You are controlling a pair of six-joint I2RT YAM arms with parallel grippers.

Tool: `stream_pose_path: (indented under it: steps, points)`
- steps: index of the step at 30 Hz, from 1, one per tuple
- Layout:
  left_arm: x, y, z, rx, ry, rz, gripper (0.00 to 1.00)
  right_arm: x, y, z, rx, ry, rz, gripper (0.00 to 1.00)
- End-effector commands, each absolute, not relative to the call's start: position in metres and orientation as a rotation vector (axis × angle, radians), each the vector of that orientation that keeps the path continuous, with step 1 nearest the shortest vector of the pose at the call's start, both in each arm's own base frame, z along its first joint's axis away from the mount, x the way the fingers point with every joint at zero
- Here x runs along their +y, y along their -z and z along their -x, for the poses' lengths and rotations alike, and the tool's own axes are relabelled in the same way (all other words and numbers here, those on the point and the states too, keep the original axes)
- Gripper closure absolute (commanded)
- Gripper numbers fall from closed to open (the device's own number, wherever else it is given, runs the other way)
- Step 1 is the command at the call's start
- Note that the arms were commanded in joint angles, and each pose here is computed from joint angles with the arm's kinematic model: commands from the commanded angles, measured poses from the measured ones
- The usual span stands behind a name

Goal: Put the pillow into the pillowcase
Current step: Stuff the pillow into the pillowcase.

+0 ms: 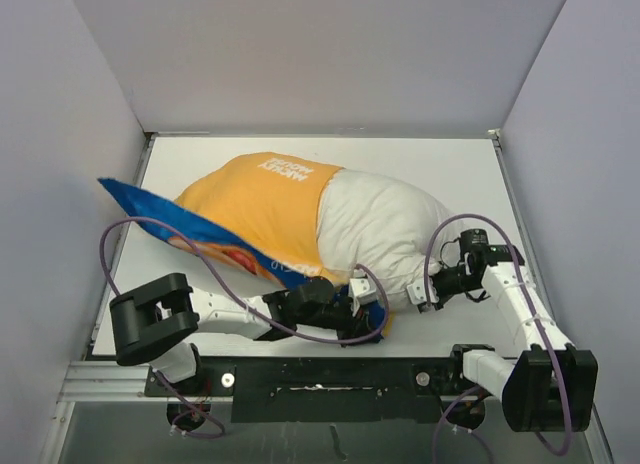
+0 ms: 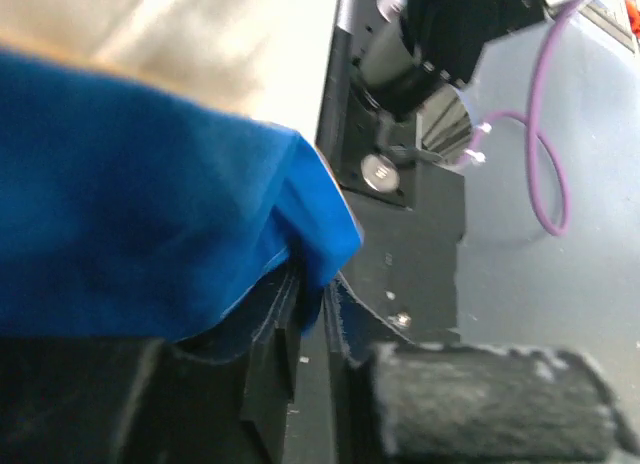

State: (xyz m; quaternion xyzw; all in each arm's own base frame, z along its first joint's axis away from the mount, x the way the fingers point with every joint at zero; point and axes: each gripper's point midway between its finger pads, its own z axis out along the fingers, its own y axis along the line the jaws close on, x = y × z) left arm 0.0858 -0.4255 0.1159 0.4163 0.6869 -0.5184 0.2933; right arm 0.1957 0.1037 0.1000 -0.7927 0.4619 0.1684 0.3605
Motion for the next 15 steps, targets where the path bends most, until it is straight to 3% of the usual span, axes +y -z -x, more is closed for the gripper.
stream_pose_path:
  steps: [1,3,6,8,10,15]
  points:
    - [-0.445,-0.182,-0.062,1.550,1.492,-1.006,0.80,0.099,-0.104,-0.195,1.041,-0.287,2.106,0.89]
    - [-0.433,-0.178,-0.057,1.617,1.474,-1.004,0.69,0.096,-0.105,-0.196,1.093,-0.296,2.069,0.79]
    - [-0.405,-0.197,-0.046,1.704,1.474,-1.007,0.46,0.094,-0.110,-0.192,1.184,-0.347,2.028,0.55]
    - [-0.381,-0.204,-0.036,1.806,1.477,-1.010,0.38,0.093,-0.117,-0.183,1.242,-0.406,2.009,0.42]
    - [-0.355,-0.218,-0.023,1.896,1.511,-0.980,0.37,0.092,-0.128,-0.173,1.315,-0.465,1.975,0.34]
    - [-0.291,-0.251,-0.007,1.995,1.565,-0.812,0.38,0.090,-0.178,-0.147,1.452,-0.613,1.879,0.29]
